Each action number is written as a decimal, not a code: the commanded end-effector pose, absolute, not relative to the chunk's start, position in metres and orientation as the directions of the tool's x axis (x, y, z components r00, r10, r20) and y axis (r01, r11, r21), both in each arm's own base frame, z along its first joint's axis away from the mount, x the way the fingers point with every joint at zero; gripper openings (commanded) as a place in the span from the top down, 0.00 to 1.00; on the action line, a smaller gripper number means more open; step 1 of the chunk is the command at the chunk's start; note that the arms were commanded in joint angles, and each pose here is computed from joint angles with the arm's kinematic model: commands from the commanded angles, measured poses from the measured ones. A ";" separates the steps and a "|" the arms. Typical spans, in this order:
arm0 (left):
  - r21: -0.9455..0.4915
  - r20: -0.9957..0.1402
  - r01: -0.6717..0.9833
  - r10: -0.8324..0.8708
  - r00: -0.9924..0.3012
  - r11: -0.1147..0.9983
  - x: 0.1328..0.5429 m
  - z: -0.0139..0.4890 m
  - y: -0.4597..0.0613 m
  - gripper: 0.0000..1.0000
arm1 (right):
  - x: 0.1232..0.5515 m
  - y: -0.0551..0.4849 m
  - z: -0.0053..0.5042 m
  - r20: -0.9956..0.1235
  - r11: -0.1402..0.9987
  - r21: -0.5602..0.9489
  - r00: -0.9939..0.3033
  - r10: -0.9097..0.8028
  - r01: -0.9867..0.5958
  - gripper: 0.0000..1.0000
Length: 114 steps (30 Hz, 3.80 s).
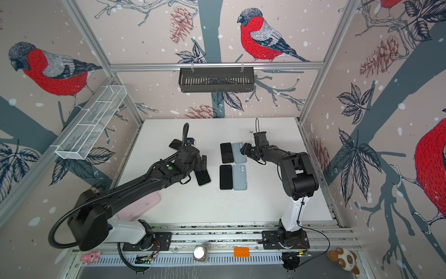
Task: Take the phone out of the phone case
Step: Move the phone case to the top-center of the table, then pick up the phone from the center of the table.
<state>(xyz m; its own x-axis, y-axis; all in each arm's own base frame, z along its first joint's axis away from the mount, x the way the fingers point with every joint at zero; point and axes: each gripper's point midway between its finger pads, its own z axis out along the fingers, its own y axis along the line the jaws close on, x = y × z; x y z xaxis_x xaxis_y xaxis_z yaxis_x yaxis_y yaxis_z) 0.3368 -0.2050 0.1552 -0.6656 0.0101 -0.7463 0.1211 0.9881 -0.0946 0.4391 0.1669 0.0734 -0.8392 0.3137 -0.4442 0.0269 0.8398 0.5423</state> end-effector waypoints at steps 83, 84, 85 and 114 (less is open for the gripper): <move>-0.070 -0.209 -0.114 -0.127 -0.970 0.991 0.336 0.001 -0.209 0.15 | 0.342 0.256 0.162 -0.752 0.836 0.334 -0.658 -0.042 -0.435 0.01; -0.070 -0.209 -0.113 -0.125 -0.970 0.991 0.335 0.000 -0.209 0.16 | 0.341 0.257 0.161 -0.751 0.836 0.333 -0.658 -0.045 -0.437 0.01; -0.072 -0.209 -0.114 -0.127 -0.970 0.991 0.334 0.000 -0.209 0.17 | 0.340 0.259 0.160 -0.750 0.834 0.333 -0.659 -0.048 -0.439 0.01; -0.400 -0.315 0.021 -0.116 -0.942 0.916 0.333 0.068 -0.224 0.49 | 0.284 0.324 0.137 -0.675 0.606 0.558 -0.735 -0.066 -0.567 0.04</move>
<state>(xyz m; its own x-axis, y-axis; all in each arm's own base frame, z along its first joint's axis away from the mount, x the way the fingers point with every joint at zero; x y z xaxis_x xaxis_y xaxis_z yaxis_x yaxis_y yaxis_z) 0.3282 -0.2129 0.0520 -0.9490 -0.1299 -0.2873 -0.0300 0.9442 -0.3280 0.2896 0.3065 0.1234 -0.7404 -0.1007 -0.6645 -0.5321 0.6919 0.4880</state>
